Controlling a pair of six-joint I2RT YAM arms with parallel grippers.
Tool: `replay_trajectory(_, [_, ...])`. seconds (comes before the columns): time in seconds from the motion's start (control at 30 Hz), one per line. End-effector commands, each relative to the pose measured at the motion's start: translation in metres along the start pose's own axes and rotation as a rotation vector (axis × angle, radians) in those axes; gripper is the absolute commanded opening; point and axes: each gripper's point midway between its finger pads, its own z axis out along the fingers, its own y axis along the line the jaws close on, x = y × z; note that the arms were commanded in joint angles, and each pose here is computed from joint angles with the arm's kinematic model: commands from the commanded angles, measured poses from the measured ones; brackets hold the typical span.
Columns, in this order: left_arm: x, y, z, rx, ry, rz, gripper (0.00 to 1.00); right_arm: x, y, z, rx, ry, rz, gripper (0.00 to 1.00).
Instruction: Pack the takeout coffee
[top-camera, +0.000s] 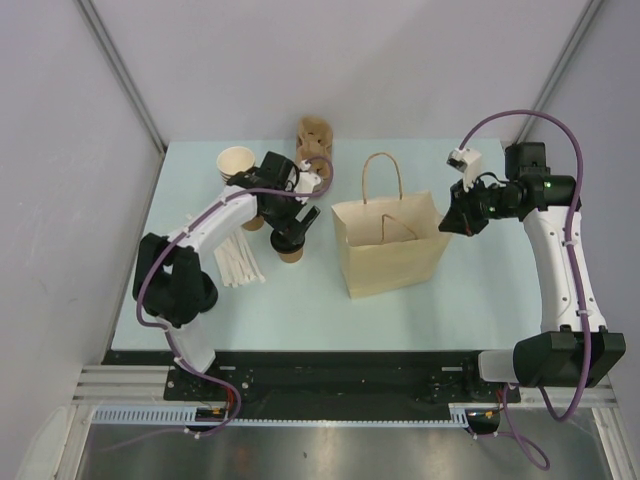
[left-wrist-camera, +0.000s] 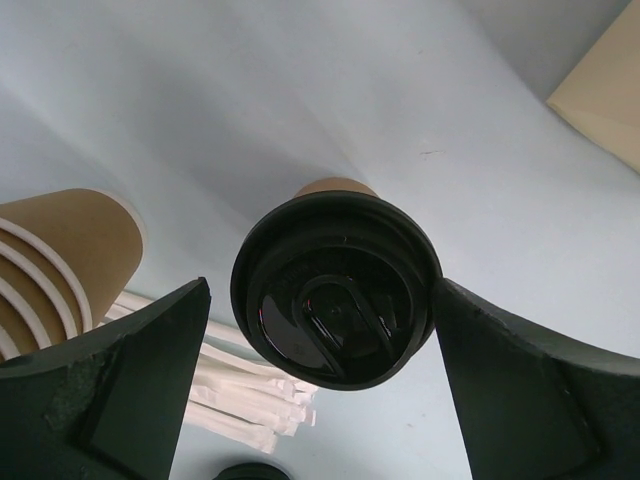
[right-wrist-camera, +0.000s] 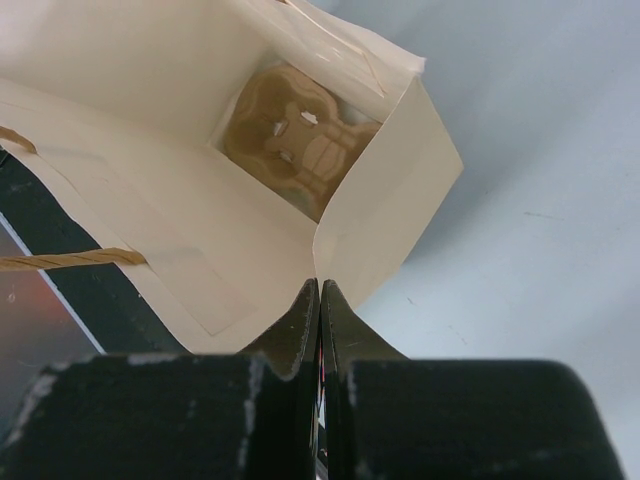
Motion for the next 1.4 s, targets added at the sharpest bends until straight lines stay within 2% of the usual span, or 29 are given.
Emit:
replay_trajectory(0.0, [-0.009, 0.004, -0.004, 0.029, -0.016, 0.014, 0.96, -0.017, 0.001, -0.008, 0.017, -0.04, -0.033, 0.0])
replay_trajectory(0.77, [0.013, -0.004, 0.008, 0.117, 0.051, -0.056, 0.9, -0.023, 0.002, -0.013, 0.026, -0.045, -0.054, 0.0])
replay_trajectory(0.97, [0.004, -0.006, 0.0, 0.133, 0.024, -0.059, 0.79, -0.023, 0.002, -0.014, 0.03, -0.049, -0.052, 0.0])
replay_trajectory(1.17, [-0.012, -0.021, -0.027, 0.173, -0.023, -0.045, 0.62, -0.024, 0.003, -0.013, 0.023, -0.057, -0.057, 0.0])
replay_trajectory(1.37, [-0.012, -0.04, -0.046, 0.2, -0.06, -0.037, 0.54, -0.027, 0.005, -0.011, 0.017, -0.076, -0.074, 0.0])
